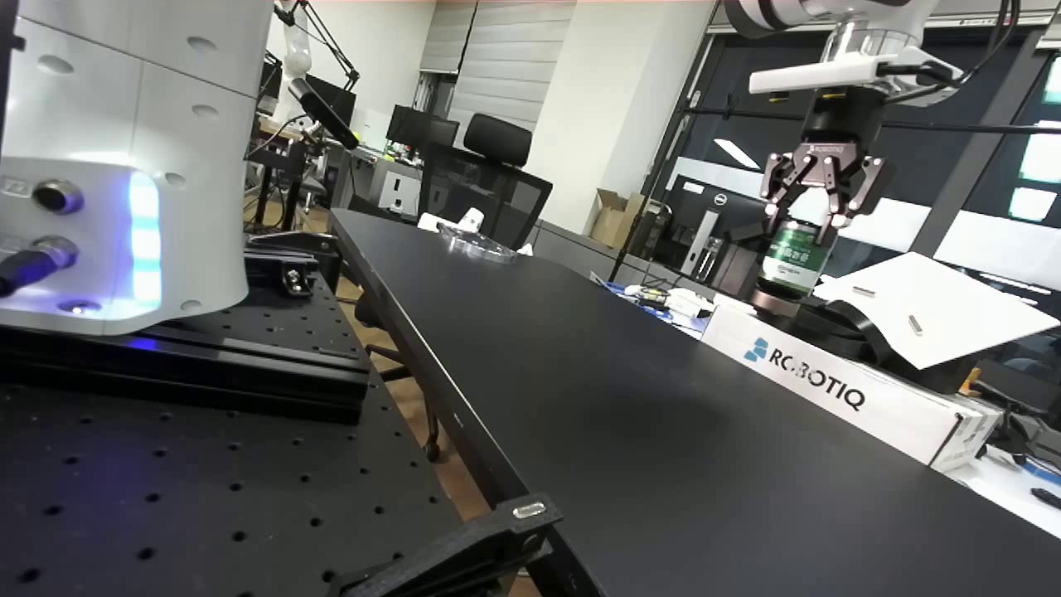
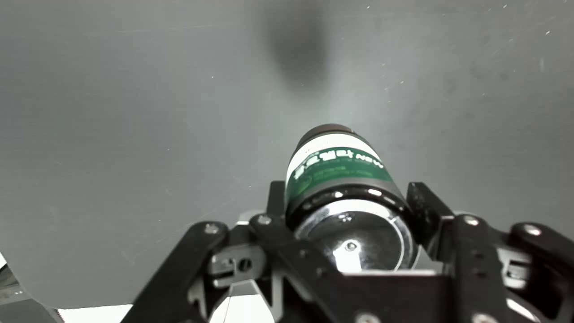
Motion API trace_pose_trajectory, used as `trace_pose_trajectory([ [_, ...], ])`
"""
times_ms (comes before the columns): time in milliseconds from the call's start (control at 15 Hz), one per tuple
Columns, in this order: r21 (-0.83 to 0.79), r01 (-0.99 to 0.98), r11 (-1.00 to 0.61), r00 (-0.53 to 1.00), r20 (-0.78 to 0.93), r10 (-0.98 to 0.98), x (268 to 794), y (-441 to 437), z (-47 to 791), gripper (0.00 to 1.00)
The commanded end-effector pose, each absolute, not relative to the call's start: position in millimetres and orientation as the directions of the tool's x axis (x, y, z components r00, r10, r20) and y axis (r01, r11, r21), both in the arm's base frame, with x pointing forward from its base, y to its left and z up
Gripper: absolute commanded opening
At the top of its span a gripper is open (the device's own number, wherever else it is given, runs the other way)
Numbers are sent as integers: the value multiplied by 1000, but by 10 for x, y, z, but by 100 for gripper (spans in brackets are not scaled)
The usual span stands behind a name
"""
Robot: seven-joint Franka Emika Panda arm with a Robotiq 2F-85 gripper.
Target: Pick up the bottle and put it on the right side of the table
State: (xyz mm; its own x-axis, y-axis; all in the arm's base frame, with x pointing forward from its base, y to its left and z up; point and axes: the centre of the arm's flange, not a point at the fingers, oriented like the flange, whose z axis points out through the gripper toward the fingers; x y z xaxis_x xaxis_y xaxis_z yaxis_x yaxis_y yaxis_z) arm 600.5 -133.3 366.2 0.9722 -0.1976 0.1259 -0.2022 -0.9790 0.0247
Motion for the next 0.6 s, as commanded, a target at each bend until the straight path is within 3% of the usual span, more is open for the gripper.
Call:
trace_pose_trajectory([
  [0,10,-286,-958,949,144,-282,6126,-1741,3464,43],
  [533,31,-378,-925,924,79,-375,5916,-2245,2603,43],
])
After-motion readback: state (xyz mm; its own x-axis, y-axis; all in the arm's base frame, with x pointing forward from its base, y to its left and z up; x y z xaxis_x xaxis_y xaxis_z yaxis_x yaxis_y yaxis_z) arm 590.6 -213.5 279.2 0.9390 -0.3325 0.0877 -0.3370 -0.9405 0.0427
